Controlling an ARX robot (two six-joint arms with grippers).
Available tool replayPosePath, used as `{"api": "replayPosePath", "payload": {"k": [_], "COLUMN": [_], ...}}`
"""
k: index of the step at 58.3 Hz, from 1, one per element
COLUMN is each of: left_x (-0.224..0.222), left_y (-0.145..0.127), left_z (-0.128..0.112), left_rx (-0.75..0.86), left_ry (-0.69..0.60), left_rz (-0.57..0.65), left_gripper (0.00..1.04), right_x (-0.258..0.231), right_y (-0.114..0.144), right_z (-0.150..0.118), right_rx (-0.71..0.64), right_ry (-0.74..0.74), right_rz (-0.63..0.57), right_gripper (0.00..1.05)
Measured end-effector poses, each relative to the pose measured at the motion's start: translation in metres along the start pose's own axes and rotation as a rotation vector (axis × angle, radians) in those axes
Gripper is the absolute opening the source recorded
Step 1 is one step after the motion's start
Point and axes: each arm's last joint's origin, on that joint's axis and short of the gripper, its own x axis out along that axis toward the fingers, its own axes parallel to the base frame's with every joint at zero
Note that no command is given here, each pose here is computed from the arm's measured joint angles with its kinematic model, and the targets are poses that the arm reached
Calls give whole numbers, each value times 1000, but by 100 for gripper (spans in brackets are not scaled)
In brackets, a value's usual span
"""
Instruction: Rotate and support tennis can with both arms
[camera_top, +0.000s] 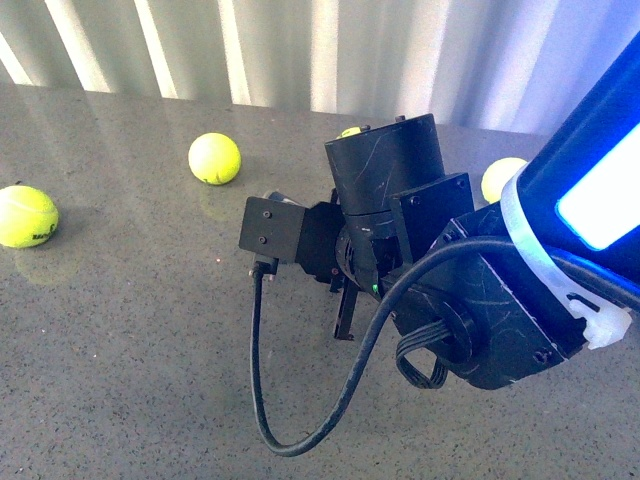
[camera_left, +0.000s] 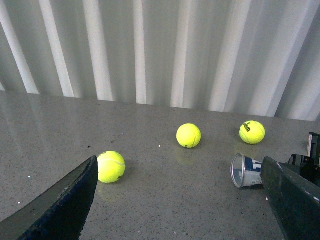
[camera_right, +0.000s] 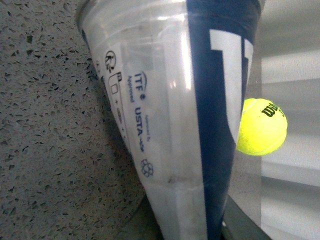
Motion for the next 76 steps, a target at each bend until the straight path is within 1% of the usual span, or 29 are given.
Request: {"api": "replayPosePath", "payload": {"k": [3,7,17,18,21,23,29,31,37,47,59,69,76], "left_x": [0,0,0,0,0,0,0,0,0,0,0,0,0], "left_y": [0,0,0,0,0,0,0,0,0,0,0,0,0], "left_z": [0,0,0,0,0,0,0,0,0,0,0,0,0], "left_rx": [0,0,0,0,0,0,0,0,0,0,0,0,0], "left_ry": [0,0,0,0,0,0,0,0,0,0,0,0,0], "left_rz": [0,0,0,0,0,0,0,0,0,0,0,0,0], "left_gripper": [98,98,98,98,98,98,98,98,98,98,98,98,98], "right_x": [0,1,1,1,0,0,-3,-5,-10,-23,-49,-79,-107], "right_y": [1,2,2,3,5,5,7,5,2,-5,-22,-30,-32], "right_z": [0,-1,-1,-2,-3,-3,-5,-4,-4,-7,-11,-27,-49], "right_rx": [2,3,8,10,12,12,15,18,19,27,111,238,368], "right_ry": [-1,1,0,1,4,5,9,6,2,5,15,55,104], "right_rz": [4,7,9,10,16,18,24,20,17,6,-37,-68,-98], "right_gripper": [25,34,60,66,76,80,95,99,97,97,97,97,97]}}
